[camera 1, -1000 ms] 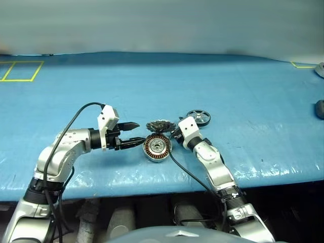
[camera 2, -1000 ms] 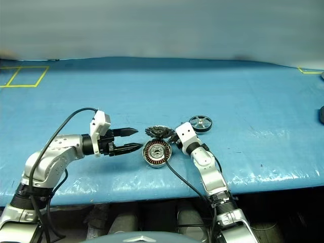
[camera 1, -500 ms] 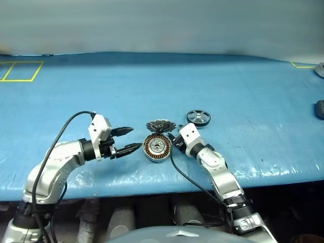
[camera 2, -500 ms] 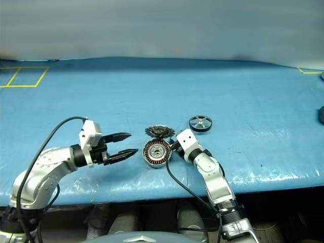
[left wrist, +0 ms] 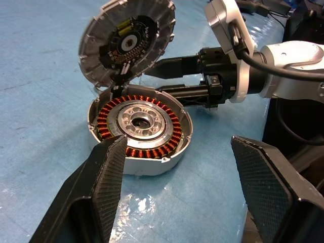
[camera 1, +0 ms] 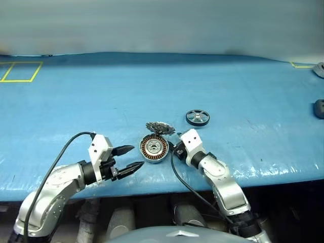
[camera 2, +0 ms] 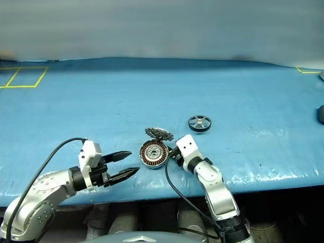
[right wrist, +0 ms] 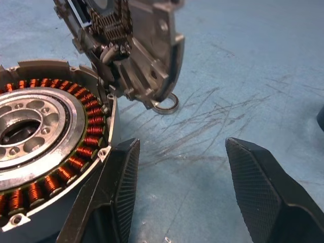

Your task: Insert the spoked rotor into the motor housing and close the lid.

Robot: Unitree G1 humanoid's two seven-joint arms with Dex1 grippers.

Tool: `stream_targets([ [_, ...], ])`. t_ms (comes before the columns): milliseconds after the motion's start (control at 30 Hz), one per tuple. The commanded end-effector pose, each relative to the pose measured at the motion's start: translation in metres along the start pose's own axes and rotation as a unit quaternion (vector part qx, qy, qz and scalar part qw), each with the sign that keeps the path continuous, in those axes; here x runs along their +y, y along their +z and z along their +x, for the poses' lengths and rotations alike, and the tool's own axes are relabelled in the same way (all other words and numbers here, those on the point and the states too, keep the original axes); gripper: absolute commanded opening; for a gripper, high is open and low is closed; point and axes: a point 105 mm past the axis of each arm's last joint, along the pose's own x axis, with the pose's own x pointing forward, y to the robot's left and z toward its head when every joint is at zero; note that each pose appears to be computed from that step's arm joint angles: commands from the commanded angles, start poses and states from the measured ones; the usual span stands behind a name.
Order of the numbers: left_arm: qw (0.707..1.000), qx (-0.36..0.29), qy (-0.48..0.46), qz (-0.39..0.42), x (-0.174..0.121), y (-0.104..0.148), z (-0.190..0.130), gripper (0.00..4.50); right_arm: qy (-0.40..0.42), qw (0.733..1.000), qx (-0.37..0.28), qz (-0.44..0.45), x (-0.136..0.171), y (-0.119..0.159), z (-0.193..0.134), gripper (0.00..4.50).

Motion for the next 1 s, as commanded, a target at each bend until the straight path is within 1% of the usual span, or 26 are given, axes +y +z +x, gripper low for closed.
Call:
stream_targets([
  [33,1.000,-0.027,-0.006,0.012,-0.005,0.013,0.003,3.51,-0.017,0.999,-0.029,-0.012,-0.005,0.019,-0.001,2.84],
  [167,0.999,-0.047,0.005,0.022,-0.001,0.019,0.005,3.51,-0.042,0.998,-0.039,-0.032,-0.014,0.026,-0.002,2.84],
  [300,0.994,-0.079,0.059,0.054,0.019,0.032,0.001,3.51,-0.069,0.995,-0.046,-0.059,-0.022,0.030,-0.003,2.84],
  [367,0.990,-0.089,0.088,0.061,0.029,0.036,-0.002,3.51,-0.067,0.995,-0.049,-0.053,-0.020,0.031,-0.003,2.84],
  [567,0.980,-0.090,0.164,0.063,0.064,0.034,-0.025,3.51,-0.057,0.996,-0.043,-0.045,-0.015,0.028,0.005,2.84],
  [633,0.978,-0.087,0.179,0.064,0.071,0.032,-0.030,3.51,-0.057,0.996,-0.040,-0.052,-0.014,0.028,0.009,2.84],
  [767,0.976,-0.092,0.188,0.059,0.078,0.033,-0.033,3.51,-0.043,0.998,-0.031,-0.035,-0.009,0.028,0.026,2.84],
  [900,0.976,-0.105,0.183,0.052,0.076,0.034,-0.026,3.51,-0.014,0.999,-0.012,-0.039,-0.001,0.024,0.042,2.84],
  [1000,0.977,-0.107,0.178,0.050,0.071,0.033,-0.022,3.51,0.011,0.999,-0.009,-0.046,0.007,0.024,0.050,2.84],
])
